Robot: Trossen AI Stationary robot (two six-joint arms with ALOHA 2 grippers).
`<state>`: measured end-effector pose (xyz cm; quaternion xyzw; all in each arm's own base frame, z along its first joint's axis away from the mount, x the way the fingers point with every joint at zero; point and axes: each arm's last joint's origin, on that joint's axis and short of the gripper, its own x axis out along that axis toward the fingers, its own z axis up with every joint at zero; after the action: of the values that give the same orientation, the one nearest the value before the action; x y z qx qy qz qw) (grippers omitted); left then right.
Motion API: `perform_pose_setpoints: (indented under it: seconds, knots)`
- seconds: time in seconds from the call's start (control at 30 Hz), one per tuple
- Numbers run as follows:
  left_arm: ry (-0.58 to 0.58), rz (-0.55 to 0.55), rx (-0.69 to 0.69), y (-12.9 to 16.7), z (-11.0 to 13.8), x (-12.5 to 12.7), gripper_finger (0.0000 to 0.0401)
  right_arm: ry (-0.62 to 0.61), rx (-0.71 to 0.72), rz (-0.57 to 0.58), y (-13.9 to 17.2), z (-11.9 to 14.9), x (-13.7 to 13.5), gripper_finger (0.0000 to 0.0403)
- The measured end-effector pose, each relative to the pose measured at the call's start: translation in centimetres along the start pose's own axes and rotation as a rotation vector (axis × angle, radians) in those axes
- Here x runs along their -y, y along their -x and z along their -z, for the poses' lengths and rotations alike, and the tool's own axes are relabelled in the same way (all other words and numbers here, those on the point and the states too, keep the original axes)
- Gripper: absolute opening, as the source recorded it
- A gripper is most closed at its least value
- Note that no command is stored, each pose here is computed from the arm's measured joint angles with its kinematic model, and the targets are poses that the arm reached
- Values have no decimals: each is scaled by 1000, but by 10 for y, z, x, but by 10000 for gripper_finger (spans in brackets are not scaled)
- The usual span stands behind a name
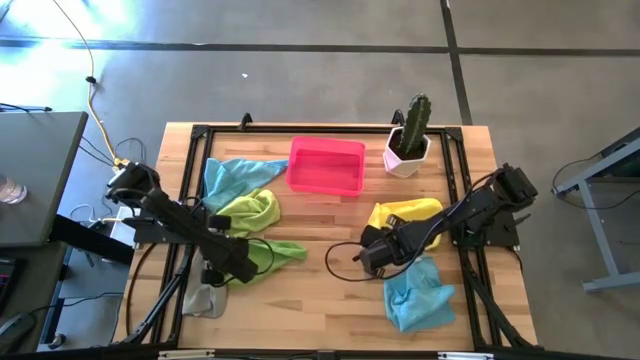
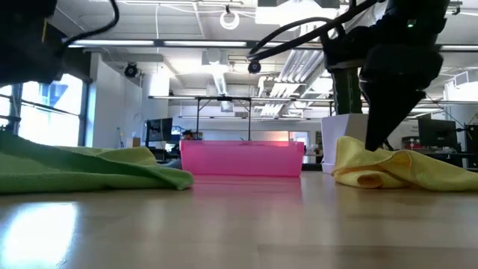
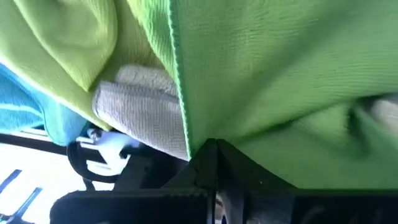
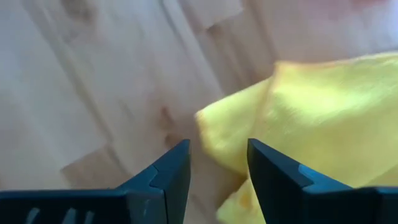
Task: Fold microfiber towels
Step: Move the green microfiber cloth to the middle left of the table
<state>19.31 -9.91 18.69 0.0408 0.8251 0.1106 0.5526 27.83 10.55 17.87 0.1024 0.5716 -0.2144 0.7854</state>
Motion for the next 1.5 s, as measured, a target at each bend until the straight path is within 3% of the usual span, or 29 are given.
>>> perform_pose_setpoints:
  seconds: [0.17,0.37,0.63,1.13,1.3,1.5]
  knots:
    - [7,38,210,36,1,-3,0,13,43,49,-2,-7,7,149]
    - [95,-6,703,60,-21,0,0,-63,90,13,-5,-18,8,149]
    - [7,58,964,55,-69,11,0,-93,175,-92,-2,-25,-3,149]
    - [67,38,716,-15,-115,-3,0,-88,189,-132,3,-17,-15,149]
    - [55,44,630,-24,-110,-5,0,-81,192,-138,4,-15,-17,149]
    - [35,-24,445,-31,-88,-7,0,-79,192,-142,4,-14,-18,149]
